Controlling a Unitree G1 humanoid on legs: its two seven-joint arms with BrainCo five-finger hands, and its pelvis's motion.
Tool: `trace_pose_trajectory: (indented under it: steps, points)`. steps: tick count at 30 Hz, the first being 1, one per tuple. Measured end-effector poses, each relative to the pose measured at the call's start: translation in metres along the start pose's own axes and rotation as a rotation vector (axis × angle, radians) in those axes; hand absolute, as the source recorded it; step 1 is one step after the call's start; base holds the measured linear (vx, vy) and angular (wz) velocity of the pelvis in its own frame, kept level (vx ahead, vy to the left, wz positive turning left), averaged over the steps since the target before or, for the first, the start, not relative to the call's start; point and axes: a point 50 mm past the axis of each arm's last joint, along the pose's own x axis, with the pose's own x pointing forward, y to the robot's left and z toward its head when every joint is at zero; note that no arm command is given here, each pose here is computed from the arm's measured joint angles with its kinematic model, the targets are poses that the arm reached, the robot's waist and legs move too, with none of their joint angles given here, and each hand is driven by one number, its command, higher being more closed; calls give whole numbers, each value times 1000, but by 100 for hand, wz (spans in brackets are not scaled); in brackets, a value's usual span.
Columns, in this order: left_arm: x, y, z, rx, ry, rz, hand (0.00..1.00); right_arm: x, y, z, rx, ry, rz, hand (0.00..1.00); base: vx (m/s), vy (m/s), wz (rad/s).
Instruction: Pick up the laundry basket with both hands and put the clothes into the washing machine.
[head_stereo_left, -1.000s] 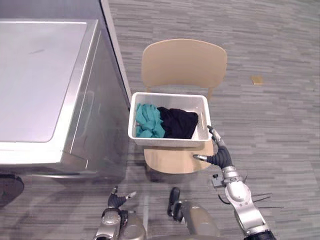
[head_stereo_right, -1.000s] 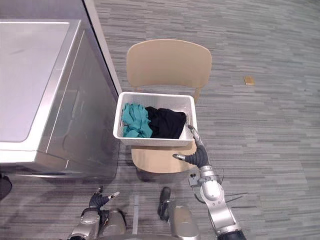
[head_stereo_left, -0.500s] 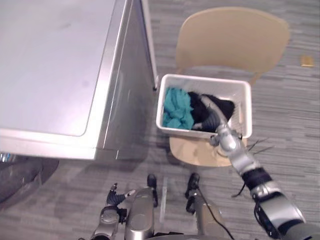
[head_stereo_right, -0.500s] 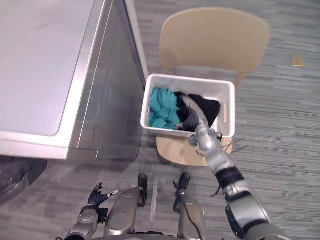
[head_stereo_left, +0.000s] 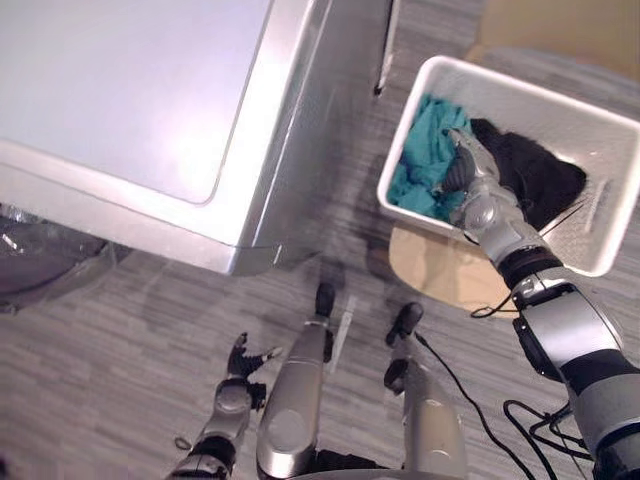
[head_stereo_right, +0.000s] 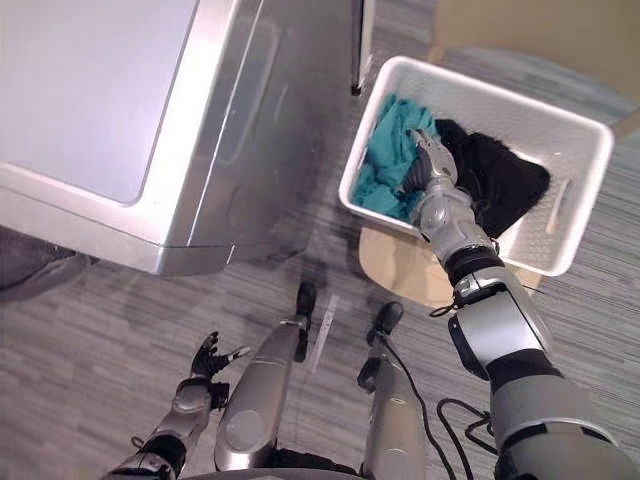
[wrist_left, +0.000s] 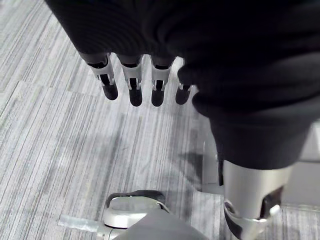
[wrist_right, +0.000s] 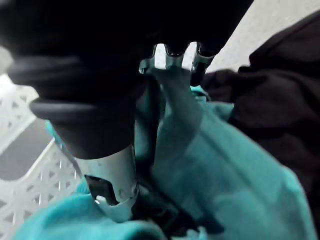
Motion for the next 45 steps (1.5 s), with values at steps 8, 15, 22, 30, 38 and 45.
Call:
trace_pose_trajectory:
  steps: [8,15,22,30,38,45]
  points:
    - [5,-9,20,-11,-53,-6,0,7,-13,11,-8,-24,-18,100,7,-3,15]
    - [5,-10,25,-30,-74,-7,0,1,2,12,110,-11,1,100,-4,0,-7]
    - [6,-7,31,-28,-104,-2,0,-17,-33,53,316,-260,-206,100,-24,35,-27]
    - [-14,1,-22,-14,50,10,0,-110,37,63,894,-288,-122,100,54,34,-34]
    - [-24,8,-43,-35,121,24,0,-158,59,107,1283,-425,71,100,-17,24,-46]
    - [-27,21,-25,-40,-1,59,0,-167,47,109,1345,-487,28,100,-75,-108,85]
